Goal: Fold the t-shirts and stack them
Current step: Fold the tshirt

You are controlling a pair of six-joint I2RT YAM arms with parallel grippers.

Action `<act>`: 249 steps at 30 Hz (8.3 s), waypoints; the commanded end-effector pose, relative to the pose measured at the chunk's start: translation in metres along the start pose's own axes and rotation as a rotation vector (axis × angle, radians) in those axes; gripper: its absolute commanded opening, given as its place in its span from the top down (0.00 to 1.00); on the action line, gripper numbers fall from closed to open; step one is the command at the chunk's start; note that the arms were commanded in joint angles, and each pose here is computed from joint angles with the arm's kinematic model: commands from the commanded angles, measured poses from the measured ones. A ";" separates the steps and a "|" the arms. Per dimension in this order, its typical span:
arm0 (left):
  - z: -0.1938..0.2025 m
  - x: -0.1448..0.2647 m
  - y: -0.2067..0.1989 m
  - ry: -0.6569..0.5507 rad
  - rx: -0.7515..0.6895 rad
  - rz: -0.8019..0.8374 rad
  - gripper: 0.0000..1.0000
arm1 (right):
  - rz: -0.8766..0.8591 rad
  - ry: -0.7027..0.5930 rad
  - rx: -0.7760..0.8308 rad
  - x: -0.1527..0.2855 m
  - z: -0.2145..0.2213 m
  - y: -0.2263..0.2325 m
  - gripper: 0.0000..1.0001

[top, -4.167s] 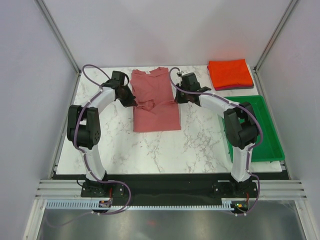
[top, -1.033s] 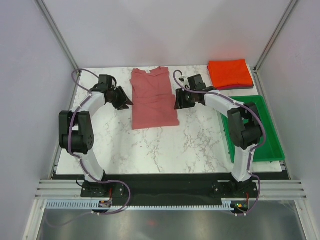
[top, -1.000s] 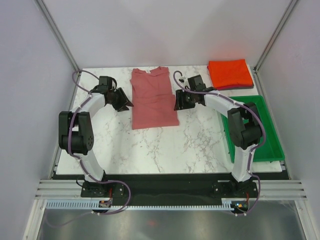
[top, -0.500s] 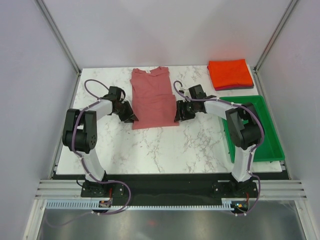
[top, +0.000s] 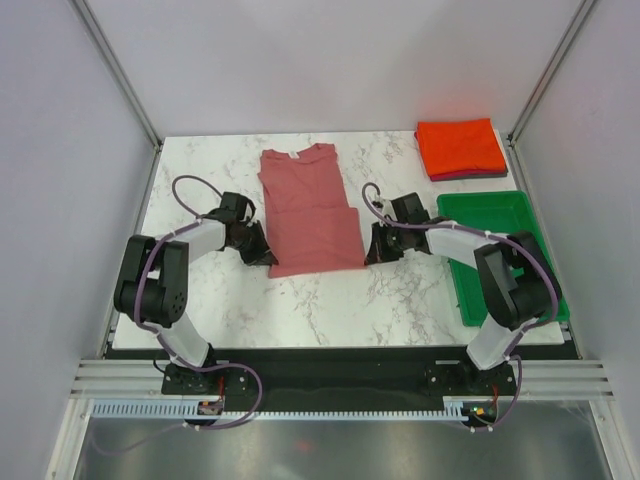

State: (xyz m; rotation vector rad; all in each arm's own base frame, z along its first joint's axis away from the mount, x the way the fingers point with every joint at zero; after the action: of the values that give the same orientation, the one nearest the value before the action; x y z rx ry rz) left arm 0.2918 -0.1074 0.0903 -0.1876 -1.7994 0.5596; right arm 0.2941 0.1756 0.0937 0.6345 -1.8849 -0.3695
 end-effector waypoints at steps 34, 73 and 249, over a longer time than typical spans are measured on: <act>-0.080 0.012 -0.026 -0.074 -0.190 0.161 0.59 | -0.045 -0.080 0.128 -0.004 -0.088 -0.019 0.48; -0.084 0.030 -0.025 -0.204 -0.173 0.134 0.98 | -0.330 -0.134 0.267 0.004 -0.121 0.000 1.00; -0.177 0.064 -0.093 -0.390 0.023 0.257 0.98 | 0.138 -0.783 -0.116 0.034 -0.196 0.061 1.00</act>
State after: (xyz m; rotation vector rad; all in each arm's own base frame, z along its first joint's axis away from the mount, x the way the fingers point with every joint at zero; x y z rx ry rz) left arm 0.4280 -0.1228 0.2191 -0.2593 -2.1185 0.8444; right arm 0.4196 0.2059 0.2104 0.1580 -2.5579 -0.6847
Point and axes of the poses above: each gripper's point midway between its finger pads, its own x axis back along the fingers, its own y axis along the line the jaws close on, z = x × y, the point moved 8 cm from there along x, back along the fingers, and after that the axes turned 5 degrees about -x, right-handed, at the moved point
